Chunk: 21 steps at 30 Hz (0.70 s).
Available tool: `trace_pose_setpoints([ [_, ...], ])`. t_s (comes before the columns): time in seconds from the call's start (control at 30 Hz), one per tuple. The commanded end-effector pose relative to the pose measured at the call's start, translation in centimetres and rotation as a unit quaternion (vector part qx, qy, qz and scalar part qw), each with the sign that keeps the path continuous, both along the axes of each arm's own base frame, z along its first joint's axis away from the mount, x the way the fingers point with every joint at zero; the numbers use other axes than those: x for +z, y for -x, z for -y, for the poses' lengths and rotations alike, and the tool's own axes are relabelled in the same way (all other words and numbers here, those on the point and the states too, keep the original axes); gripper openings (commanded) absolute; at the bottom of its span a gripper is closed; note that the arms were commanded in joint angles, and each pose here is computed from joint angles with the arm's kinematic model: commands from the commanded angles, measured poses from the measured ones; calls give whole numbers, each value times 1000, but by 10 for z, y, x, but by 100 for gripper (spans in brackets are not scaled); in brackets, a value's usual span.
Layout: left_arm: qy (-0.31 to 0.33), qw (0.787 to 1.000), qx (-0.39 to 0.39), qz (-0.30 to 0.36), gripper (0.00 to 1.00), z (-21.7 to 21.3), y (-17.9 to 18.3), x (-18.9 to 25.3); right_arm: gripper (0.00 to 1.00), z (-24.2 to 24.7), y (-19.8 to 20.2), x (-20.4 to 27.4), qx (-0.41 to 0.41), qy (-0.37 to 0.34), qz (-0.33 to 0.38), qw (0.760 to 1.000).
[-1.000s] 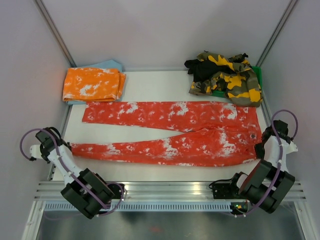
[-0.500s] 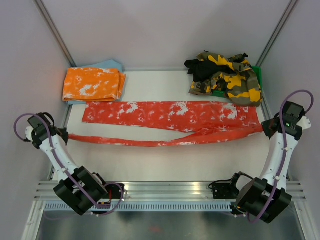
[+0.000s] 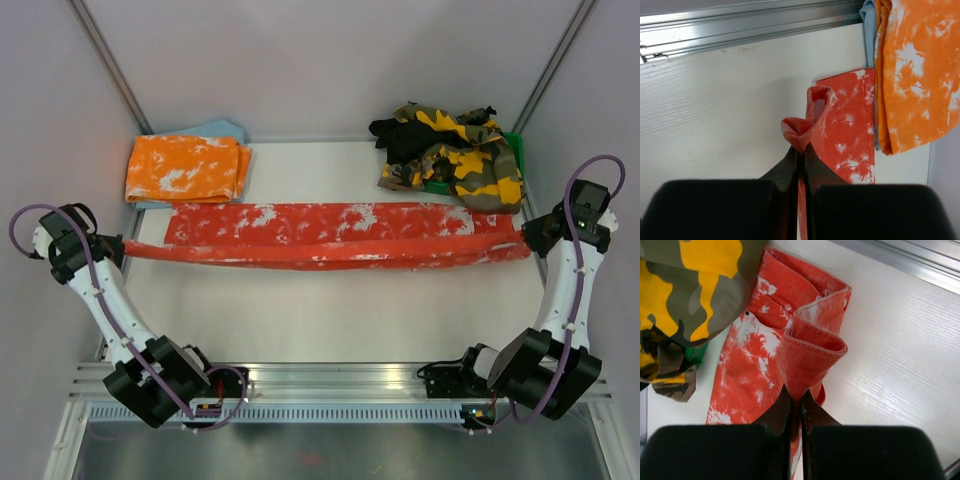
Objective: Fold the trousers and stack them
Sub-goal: Fold the trousers
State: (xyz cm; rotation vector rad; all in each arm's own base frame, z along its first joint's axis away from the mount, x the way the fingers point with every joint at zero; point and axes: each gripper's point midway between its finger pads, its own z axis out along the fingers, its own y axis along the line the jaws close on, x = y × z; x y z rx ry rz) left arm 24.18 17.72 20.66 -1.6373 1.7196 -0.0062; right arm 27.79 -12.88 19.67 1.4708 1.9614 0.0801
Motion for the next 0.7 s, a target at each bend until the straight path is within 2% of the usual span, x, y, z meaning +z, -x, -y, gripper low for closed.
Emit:
trace_pose_setpoints([
  [0.0,-33,998,53,-6,2,-26,1,6,0,27,-9,3,-65,32,26,997],
  [0.1,-25,998,60,-23,2,-31,-4,-7,0,34,-18,-4,-80,31,32,996],
  [0.23,-21,996,56,-67,2,-32,-14,-28,0,37,-34,-40,-50,-3,-41,998],
  [0.3,-20,995,57,-77,2,-34,-19,-37,0,39,-38,-46,-36,1,-53,998],
  [0.4,-26,995,51,-84,2,-32,-33,-44,0,39,-53,-52,-14,10,-27,999],
  [0.53,-36,994,35,-97,2,-25,-56,-48,0,32,-71,-66,25,10,-43,999],
  [0.67,-39,994,39,-99,2,-26,-69,-51,0,28,-93,-61,49,20,-27,998],
])
